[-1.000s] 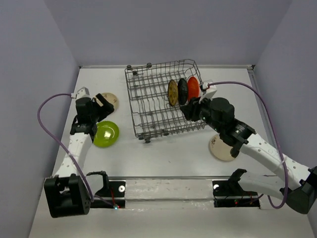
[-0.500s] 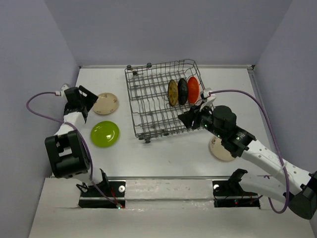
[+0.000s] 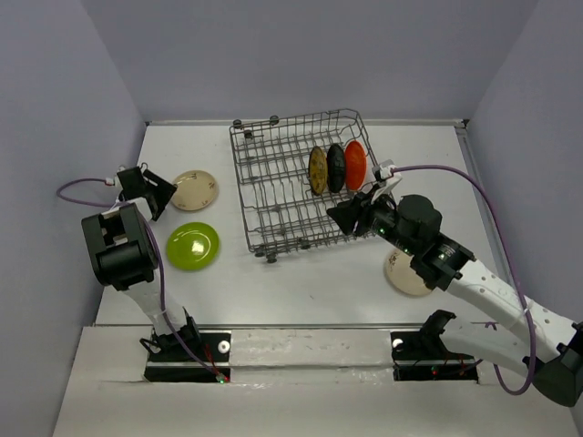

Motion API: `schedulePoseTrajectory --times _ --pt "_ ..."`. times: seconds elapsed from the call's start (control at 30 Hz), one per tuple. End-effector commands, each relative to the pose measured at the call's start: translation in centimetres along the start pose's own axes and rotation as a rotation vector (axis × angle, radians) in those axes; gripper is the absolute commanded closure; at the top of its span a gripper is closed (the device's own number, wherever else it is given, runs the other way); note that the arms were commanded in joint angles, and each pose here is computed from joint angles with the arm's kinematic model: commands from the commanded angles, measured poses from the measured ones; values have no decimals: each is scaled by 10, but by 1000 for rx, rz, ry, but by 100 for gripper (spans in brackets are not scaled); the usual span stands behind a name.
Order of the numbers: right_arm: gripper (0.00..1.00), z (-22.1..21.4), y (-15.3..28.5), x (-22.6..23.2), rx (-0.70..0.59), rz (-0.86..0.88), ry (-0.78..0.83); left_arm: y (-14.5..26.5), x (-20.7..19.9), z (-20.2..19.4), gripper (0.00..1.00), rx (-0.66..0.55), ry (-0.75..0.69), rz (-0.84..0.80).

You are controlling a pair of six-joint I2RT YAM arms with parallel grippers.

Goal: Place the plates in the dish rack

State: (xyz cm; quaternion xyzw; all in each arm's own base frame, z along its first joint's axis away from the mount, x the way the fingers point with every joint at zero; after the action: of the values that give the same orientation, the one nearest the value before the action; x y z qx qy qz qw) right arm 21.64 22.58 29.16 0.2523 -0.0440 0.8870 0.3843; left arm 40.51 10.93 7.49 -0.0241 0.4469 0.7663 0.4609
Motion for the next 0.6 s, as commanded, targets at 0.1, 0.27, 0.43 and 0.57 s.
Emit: schedulePoseTrajectory --times 0.1,0.27,0.43,0.57 --pt "53 4 -4 8 -31 48 -7 -21 -11 -3 32 42 -4 -75" --pt "53 5 -6 10 -34 57 -11 -26 -12 -6 49 57 1 -90" --pt "53 3 -10 10 -22 59 -17 -28 -15 -9 74 69 19 -122" --pt "53 1 -15 12 -5 71 -23 -13 -24 8 94 13 9 -137"
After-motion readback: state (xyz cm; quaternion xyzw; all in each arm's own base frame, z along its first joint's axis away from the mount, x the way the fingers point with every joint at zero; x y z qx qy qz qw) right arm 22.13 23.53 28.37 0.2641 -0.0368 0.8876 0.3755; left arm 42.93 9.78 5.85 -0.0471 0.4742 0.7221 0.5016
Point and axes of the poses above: each gripper's point midway between its finger pads, its own y axis back along the fingers, its own x axis along the line the jaws close on, z = x × y, the point moved 4 cm from there along y, back along the fingers, and after that the axes turned 8 degrees about -y, right-handed, at the moved point
